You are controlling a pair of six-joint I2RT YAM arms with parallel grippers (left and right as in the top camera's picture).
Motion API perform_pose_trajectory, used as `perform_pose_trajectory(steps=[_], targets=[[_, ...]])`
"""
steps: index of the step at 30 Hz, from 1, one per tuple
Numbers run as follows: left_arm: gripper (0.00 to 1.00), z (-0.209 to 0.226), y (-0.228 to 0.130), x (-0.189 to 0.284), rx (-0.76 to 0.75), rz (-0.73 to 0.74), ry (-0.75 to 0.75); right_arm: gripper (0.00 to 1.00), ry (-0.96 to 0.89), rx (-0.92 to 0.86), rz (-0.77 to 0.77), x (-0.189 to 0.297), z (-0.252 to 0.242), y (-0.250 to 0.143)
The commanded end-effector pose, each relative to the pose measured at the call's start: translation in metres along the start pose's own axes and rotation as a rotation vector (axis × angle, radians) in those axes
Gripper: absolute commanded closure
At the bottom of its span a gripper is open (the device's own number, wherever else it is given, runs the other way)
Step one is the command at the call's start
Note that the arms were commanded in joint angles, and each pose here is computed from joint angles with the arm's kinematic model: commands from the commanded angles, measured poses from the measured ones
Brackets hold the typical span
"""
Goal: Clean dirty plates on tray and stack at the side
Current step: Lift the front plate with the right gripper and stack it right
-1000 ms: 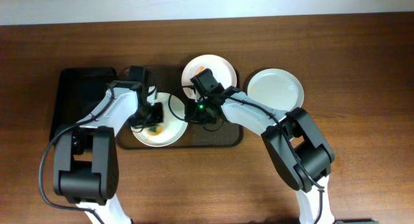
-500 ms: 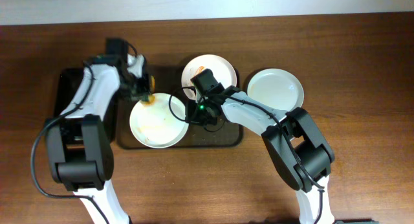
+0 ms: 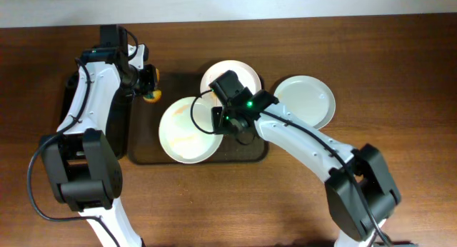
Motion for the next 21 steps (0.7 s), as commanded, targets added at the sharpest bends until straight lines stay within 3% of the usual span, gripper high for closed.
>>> perform_pose_trajectory(steps=[1, 11, 21], targets=[[0.99, 0.001, 0.000, 0.002, 0.005, -0.005, 0.007, 0.96, -0.216, 0.086, -0.201, 0.053, -0.009, 0.023], [1.00, -0.001, -0.002, 0.001, 0.002, 0.004, 0.007, 0.96, -0.819, 0.217, -0.606, 0.157, -0.010, 0.033], [1.00, -0.001, -0.002, 0.001, 0.002, 0.004, 0.007, 0.96, -0.929, 0.265, -0.708, 0.179, 0.010, 0.028]])
Point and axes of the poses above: each gripper's point midway between its finger pads, its own x axis back along the fingers, its own z axis along the line the jaws close on, y = z × x, the point moved 3 cm from there along x, back along the fingers, and after that the axes turned 7 degrees about x, right-handed, at the moved point
